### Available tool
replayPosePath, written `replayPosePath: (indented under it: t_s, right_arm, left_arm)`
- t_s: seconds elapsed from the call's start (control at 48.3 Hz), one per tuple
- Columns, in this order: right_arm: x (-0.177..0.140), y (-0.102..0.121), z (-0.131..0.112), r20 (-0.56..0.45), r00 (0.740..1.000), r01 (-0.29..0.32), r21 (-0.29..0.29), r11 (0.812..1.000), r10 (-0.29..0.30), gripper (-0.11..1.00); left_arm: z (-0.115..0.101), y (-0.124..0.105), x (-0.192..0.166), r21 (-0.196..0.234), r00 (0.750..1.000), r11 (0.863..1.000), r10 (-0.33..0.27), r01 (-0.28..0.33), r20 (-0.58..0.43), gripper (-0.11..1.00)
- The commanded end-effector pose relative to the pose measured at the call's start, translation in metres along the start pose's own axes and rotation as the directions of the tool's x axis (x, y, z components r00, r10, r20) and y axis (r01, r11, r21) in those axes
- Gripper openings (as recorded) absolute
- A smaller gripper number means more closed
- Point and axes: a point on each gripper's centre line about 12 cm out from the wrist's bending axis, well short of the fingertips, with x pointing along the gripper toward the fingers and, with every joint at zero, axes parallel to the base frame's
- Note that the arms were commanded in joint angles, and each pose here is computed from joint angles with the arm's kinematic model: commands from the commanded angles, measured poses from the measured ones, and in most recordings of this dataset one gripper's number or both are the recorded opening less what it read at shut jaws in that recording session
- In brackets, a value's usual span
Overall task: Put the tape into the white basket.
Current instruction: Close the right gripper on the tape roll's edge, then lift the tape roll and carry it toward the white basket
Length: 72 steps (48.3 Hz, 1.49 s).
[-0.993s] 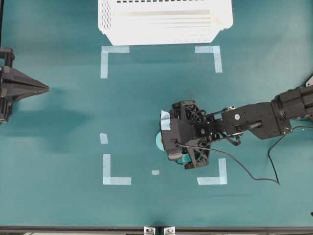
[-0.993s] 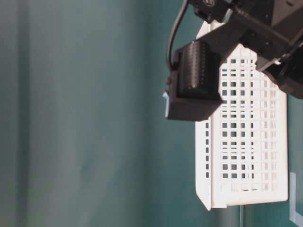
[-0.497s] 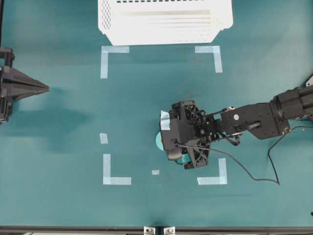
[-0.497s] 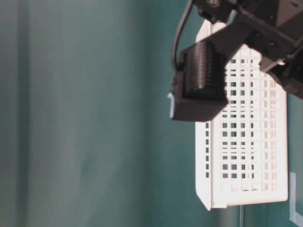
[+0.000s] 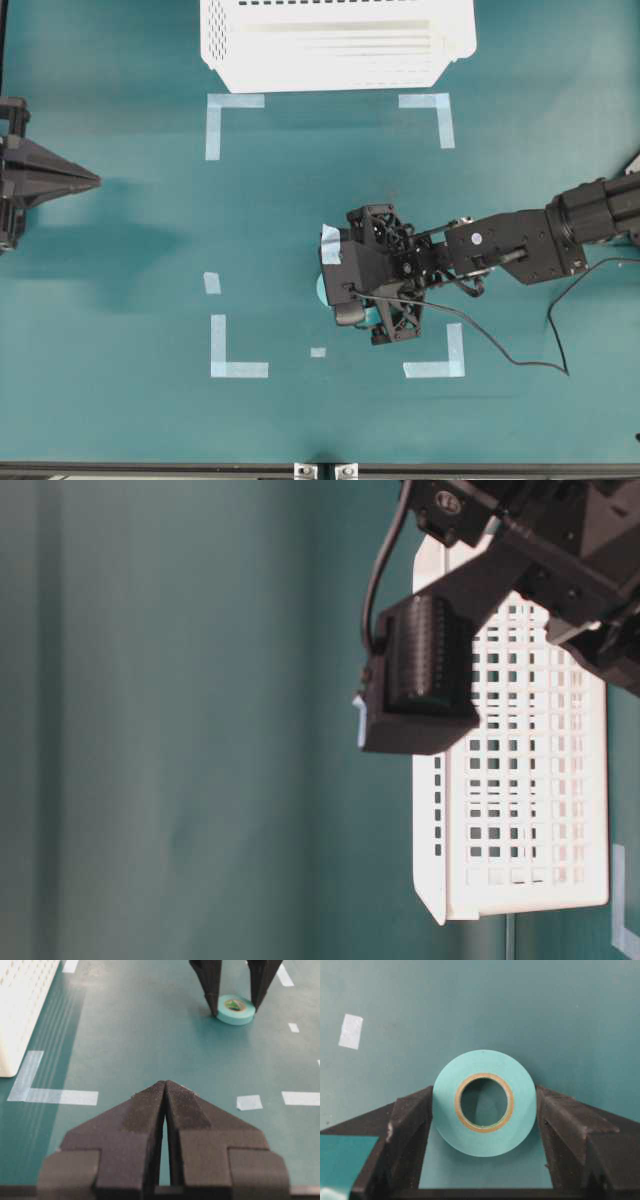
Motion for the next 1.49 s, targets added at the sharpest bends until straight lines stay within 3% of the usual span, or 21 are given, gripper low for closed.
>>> replayPosePath:
  t_s: [0.0, 0.517, 0.993, 1.469]
  right_arm:
    - [-0.019, 0.005, 0.019, 0.048, 0.999, -0.011, -0.007, 1.000, 0.011, 0.68]
    - [-0.075, 0.009, 0.042, 0.068, 0.998, -0.010, -0.004, 1.000, 0.011, 0.68]
    - [-0.114, 0.003, 0.058, 0.124, 0.992, -0.006, 0.011, 1.000, 0.005, 0.68]
    - [-0.139, -0.049, 0.074, 0.194, 0.976, 0.084, 0.086, 0.993, -0.099, 0.68]
  left_arm:
    - [0.005, 0.000, 0.001, 0.001, 1.000, 1.000, 0.001, -0.001, 0.011, -0.11]
    - [0.005, 0.000, 0.001, 0.001, 1.000, 1.000, 0.001, -0.001, 0.009, -0.11]
    - [0.005, 0.000, -0.006, -0.004, 0.998, 1.000, -0.001, 0.001, 0.069, -0.11]
    - [0.005, 0.000, -0.006, -0.003, 0.998, 1.000, -0.003, 0.003, 0.067, -0.11]
